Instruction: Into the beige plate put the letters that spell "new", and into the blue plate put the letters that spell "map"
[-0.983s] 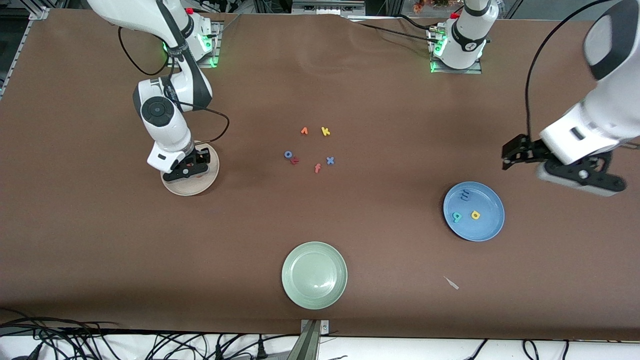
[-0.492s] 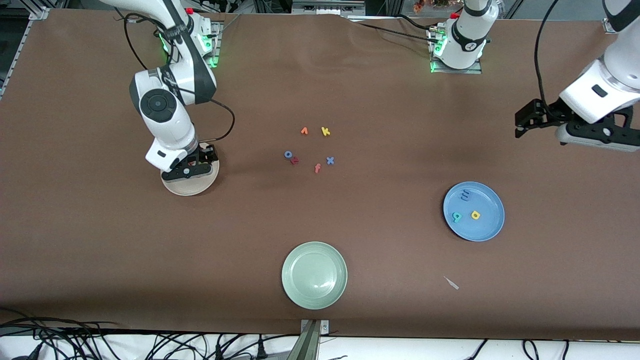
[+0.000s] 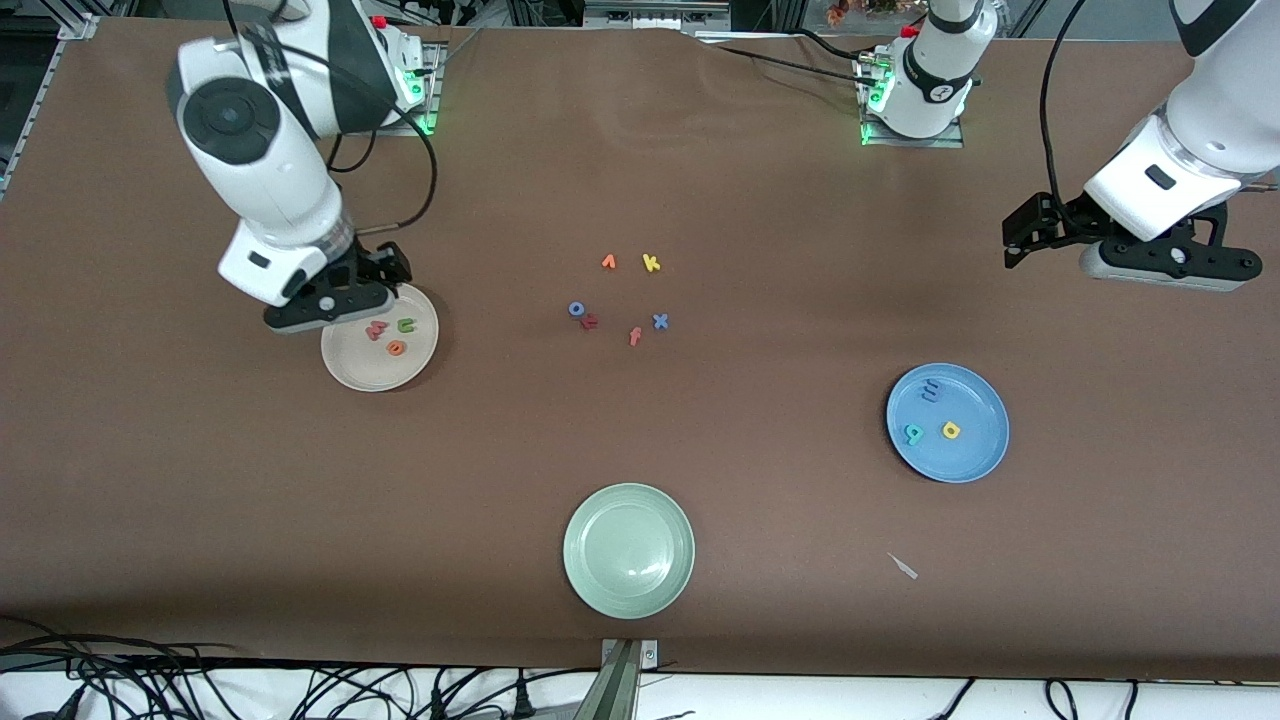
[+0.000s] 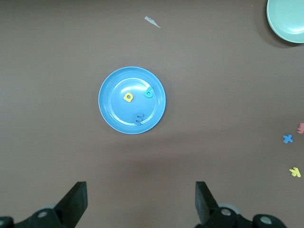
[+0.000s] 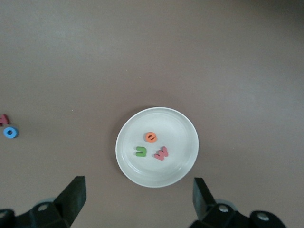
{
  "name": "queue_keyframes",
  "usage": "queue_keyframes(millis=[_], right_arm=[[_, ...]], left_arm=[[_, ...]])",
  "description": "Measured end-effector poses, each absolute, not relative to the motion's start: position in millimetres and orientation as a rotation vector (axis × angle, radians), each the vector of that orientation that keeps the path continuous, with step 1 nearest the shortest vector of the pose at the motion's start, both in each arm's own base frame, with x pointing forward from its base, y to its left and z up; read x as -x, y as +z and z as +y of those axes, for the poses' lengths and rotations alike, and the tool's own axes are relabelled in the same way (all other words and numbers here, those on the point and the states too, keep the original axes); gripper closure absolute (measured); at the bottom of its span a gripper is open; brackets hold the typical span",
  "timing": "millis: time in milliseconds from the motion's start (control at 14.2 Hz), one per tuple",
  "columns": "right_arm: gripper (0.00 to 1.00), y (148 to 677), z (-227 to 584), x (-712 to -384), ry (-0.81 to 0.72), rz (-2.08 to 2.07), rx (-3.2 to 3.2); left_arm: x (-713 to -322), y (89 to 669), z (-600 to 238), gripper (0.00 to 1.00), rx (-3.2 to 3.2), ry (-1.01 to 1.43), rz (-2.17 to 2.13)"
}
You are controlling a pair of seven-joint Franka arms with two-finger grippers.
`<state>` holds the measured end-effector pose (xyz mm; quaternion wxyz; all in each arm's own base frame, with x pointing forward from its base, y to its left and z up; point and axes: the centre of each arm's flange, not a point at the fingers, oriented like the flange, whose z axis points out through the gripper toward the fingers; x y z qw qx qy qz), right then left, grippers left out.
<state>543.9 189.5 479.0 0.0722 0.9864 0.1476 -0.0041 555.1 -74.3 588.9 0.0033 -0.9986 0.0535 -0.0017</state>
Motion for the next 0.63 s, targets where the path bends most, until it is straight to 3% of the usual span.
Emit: queue_keyframes(millis=[281,632], right_arm=[[0.00,548,179,-551,-0.041,0.454,-3.035],[0.00,566,107,-565,-0.080,0.435,-3.095]], left_arm=[[-563,588,-74,0.00,3.132,0.015,0.165],[-563,585,-64,0.00,3.131,0.070,0.134]])
